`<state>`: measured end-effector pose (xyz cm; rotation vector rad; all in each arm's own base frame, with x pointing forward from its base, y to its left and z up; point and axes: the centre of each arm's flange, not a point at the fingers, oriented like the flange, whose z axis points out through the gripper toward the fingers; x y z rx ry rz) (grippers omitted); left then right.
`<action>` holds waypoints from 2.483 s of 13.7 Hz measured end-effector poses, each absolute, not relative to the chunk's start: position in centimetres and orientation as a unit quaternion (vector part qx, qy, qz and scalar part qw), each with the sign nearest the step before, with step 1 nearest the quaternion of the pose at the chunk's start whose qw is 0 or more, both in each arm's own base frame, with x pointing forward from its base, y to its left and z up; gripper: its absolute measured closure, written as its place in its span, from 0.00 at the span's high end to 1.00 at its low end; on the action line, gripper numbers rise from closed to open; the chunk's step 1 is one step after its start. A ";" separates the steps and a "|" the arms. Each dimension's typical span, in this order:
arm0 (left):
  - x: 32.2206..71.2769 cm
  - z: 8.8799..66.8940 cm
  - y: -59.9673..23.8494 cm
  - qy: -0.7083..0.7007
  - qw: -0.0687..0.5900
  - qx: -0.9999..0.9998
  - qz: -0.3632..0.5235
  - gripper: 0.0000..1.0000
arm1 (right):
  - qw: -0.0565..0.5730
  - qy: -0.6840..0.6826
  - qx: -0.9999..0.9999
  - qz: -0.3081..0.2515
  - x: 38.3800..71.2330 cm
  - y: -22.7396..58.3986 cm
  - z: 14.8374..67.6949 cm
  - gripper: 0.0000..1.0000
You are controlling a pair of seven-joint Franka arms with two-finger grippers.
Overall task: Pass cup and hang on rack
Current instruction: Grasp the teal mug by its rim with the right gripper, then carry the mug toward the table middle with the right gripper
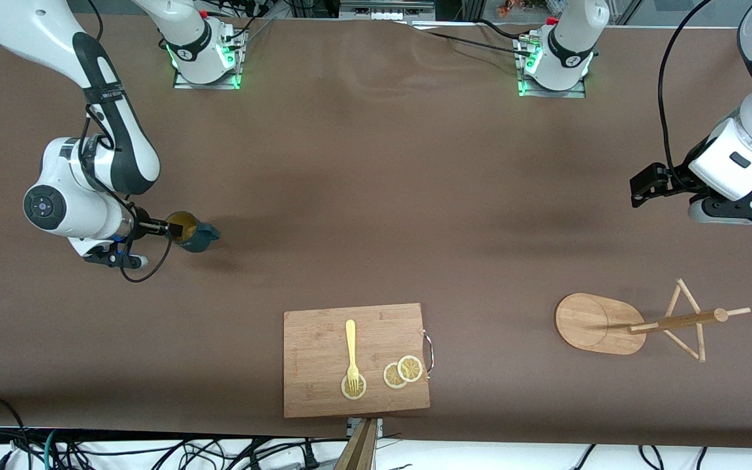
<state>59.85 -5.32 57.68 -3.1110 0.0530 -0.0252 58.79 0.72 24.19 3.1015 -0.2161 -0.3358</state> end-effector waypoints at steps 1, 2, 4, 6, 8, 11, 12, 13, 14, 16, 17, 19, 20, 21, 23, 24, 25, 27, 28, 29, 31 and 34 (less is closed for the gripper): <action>59.9 57.7 -5.3 0.017 0.015 -1.000 -0.008 1.00 | 0.008 -0.066 0.992 -0.107 58.8 1.1 24.1 0.83; 59.9 57.7 -5.3 0.017 0.015 -1.000 -0.008 1.00 | 0.008 -0.063 0.992 -0.107 58.8 1.5 24.1 0.72; 59.9 57.7 -5.3 0.017 0.015 -1.000 -0.008 1.00 | 0.008 -0.059 0.993 -0.106 58.8 2.1 24.1 0.50; 59.9 57.7 -5.3 0.017 0.015 -1.000 -0.008 1.00 | 0.009 -0.058 0.993 -0.104 58.8 2.3 24.2 0.27; 59.9 57.7 -5.3 0.017 0.015 -1.000 -0.008 1.00 | 0.008 -0.058 0.993 -0.102 58.9 2.3 24.2 0.08; 59.9 57.7 -5.3 0.017 0.015 -1.000 -0.008 1.00 | 0.005 -0.051 0.995 -0.086 59.8 3.2 25.4 0.04; 59.9 57.7 -5.3 0.017 0.015 -1.000 -0.008 1.00 | 0.003 -0.044 0.996 -0.078 60.3 4.1 26.0 0.04; 59.9 57.7 -5.3 0.017 0.015 -1.000 -0.008 1.00 | 0.000 -0.033 0.997 -0.070 60.8 5.5 26.7 0.04; 59.9 57.7 -5.3 0.017 0.015 -1.000 -0.008 1.00 | -0.003 -0.023 0.998 -0.061 61.2 7.2 27.5 0.04; 59.9 57.7 -5.3 0.017 0.015 -1.000 -0.008 1.00 | -0.009 -0.028 0.999 -0.042 61.7 11.8 29.2 0.04; 59.9 57.7 -5.3 0.017 0.015 -1.000 -0.008 1.00 | -0.011 -0.038 0.999 -0.031 61.7 14.9 30.3 0.04; 59.9 57.7 -5.3 0.017 0.015 -1.000 -0.008 1.00 | -0.019 -0.050 0.999 -0.010 61.1 22.4 32.4 0.04; 59.9 57.7 -5.4 0.017 0.015 -1.000 -0.008 1.00 | -0.024 -0.050 0.998 -0.001 60.3 26.7 33.3 0.04; 59.9 57.7 -5.4 0.017 0.015 -1.000 -0.008 1.00 | -0.029 -0.052 0.998 0.005 59.3 30.7 33.7 0.04; 59.9 57.7 -5.4 0.017 0.015 -1.000 -0.008 1.00 | -0.038 -0.060 0.997 0.011 57.8 36.9 33.7 0.04; 59.9 57.7 -5.4 0.017 0.015 -1.000 -0.008 1.00 | -0.042 -0.060 0.997 0.013 57.4 39.2 33.5 0.04; 59.9 57.7 -5.4 0.017 0.015 -1.000 -0.008 1.00 | -0.046 -0.058 0.997 0.015 57.0 41.3 33.2 0.04; 59.9 57.7 -5.4 0.018 0.015 -1.000 -0.008 1.00 | -0.056 -0.059 0.996 0.020 55.9 45.6 32.7 0.04; 59.9 57.7 -5.4 0.018 0.015 -1.000 -0.008 1.00 | -0.060 -0.055 0.996 0.021 55.2 47.6 32.4 0.04; 59.8 57.7 -5.4 0.018 0.015 -1.000 -0.008 1.00 | -0.063 -0.047 0.997 0.022 54.3 49.7 31.9 0.04; 59.8 57.7 -5.4 0.018 0.015 -1.000 -0.008 1.00 | -0.066 -0.026 0.997 0.020 52.5 53.0 30.8 0.04; 59.8 57.7 -5.4 0.018 0.015 -1.000 -0.008 1.00 | -0.060 -0.002 0.998 0.012 50.0 55.9 28.6 0.04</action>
